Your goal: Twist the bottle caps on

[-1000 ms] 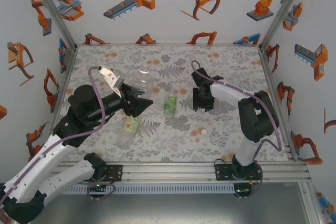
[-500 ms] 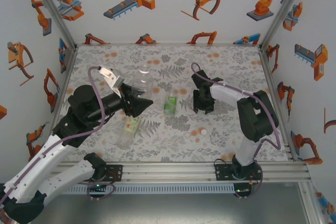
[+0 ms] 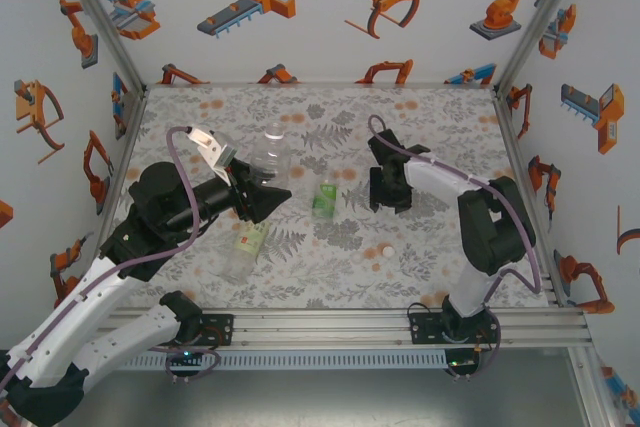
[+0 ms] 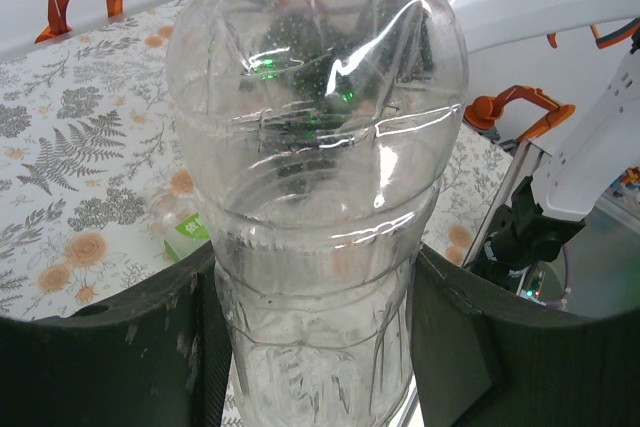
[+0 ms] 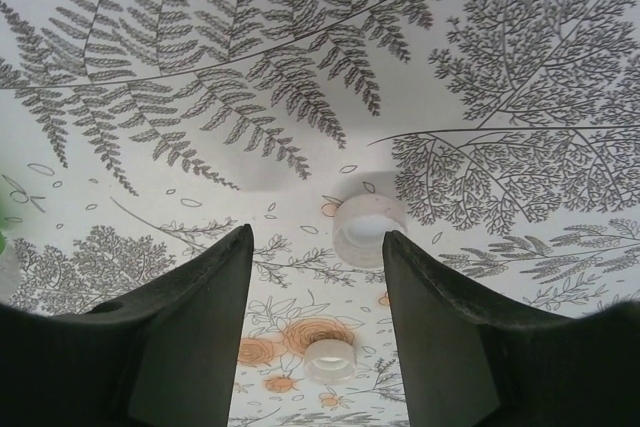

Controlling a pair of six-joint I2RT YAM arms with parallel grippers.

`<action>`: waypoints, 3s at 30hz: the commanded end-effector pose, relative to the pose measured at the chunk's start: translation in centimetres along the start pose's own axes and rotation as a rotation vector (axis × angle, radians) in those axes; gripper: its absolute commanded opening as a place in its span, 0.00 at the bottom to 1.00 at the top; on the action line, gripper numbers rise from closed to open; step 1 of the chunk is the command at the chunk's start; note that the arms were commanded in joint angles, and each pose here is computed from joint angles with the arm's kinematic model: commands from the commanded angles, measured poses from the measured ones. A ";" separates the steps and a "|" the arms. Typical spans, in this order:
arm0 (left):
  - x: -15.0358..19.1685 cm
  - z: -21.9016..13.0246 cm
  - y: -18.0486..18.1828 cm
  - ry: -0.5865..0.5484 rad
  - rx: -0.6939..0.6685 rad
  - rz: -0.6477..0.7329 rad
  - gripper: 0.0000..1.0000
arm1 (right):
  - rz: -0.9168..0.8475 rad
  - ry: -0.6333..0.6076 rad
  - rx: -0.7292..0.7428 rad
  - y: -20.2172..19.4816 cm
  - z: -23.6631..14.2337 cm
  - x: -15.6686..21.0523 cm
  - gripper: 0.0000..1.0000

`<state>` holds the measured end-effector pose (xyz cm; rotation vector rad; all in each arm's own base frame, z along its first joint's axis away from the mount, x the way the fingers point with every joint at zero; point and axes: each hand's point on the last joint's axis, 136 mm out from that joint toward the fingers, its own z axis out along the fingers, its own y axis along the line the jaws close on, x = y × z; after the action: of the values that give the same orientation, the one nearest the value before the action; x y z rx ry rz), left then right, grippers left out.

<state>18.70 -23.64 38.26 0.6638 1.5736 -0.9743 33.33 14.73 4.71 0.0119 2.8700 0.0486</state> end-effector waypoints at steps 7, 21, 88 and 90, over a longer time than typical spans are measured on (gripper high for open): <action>-0.8 -0.4 -0.2 -0.036 0.003 -0.006 0.00 | 0.014 0.011 0.032 -1.3 -0.4 0.6 0.53; -0.8 -0.4 -0.2 -0.037 0.004 -0.006 0.00 | 0.019 0.017 0.041 -1.7 -0.5 1.1 0.53; -0.9 -0.3 -0.1 -0.038 -0.002 -0.007 0.00 | 0.036 0.020 0.022 -1.6 0.1 0.5 0.50; -0.9 -0.4 -0.1 -0.038 -0.002 -0.007 0.00 | 0.034 0.025 0.024 -1.7 0.3 0.7 0.50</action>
<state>18.74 -23.54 38.05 0.6533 1.5802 -0.9740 32.65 13.28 4.35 0.0486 2.8796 0.0293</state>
